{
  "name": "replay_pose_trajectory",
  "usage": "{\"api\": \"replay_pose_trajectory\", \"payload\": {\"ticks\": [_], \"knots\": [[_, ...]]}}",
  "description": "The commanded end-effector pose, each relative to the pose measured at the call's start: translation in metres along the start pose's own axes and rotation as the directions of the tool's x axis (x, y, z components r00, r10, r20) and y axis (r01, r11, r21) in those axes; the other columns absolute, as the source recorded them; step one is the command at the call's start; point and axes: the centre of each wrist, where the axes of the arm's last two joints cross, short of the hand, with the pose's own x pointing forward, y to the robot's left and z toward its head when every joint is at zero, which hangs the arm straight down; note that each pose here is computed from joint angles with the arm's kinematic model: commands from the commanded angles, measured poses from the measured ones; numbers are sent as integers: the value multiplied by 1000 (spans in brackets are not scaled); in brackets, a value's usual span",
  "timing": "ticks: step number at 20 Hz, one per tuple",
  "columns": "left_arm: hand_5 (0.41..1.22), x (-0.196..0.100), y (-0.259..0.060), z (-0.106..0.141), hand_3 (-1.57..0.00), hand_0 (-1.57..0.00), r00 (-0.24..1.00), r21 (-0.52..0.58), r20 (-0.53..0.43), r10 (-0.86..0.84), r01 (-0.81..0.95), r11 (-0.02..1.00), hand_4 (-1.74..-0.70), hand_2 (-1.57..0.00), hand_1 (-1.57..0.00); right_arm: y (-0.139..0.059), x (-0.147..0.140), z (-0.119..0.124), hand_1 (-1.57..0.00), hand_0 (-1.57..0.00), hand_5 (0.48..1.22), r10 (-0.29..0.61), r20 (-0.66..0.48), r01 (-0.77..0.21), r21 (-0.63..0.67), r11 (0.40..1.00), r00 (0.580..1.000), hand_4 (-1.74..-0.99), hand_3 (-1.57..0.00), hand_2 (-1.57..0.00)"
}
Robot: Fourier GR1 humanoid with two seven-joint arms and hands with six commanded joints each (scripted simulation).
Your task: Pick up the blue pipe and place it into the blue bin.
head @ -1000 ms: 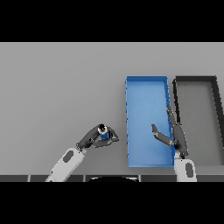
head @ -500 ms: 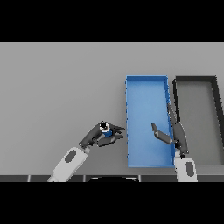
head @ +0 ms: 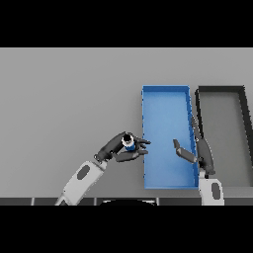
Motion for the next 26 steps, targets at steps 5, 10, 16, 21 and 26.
{"api": "replay_pose_trajectory", "payload": {"ticks": [5, 10, 16, 21, 26], "knots": [[1220, -3, -1, 6, -1570, -1569, 1000, -5, -10, -1, 1, 1000, -1466, -1570, -1569, 23, 8, 43, 1, 1, 643, 36, 3, -35, -156, 987, 999, -1138, 1, 1], [1220, -1, -2, 6, -1571, -1570, 1000, -16, -5, -1, 1, 1000, -1467, -1571, -1570, 43, 29, 85, 1, 1, 642, 76, -41, -86, -336, 938, 996, -1187, 1, -20], [1221, -1, -2, 4, -1571, -1571, 1000, -28, 1, -2, 2, 1000, -1467, -1571, -1571, 27, 63, 74, -23, 1, 600, -175, 12, 176, -19, 984, 984, -1224, -1, -118], [1221, 5, 0, -2, -1571, -1571, 1000, -24, -7, -13, 13, 1000, -1467, -1571, -1571, 19, 113, 38, -7, 1, 560, -145, 59, 129, 218, 967, 988, -1261, 0, -99], [1221, 0, -2, -1, -1571, -1571, 999, -37, -14, -33, 32, 999, -1467, -1571, -1571, 37, 150, 6, -2, 1, 559, -71, 136, 15, 378, 926, 988, -1298, 1, -44]]}}
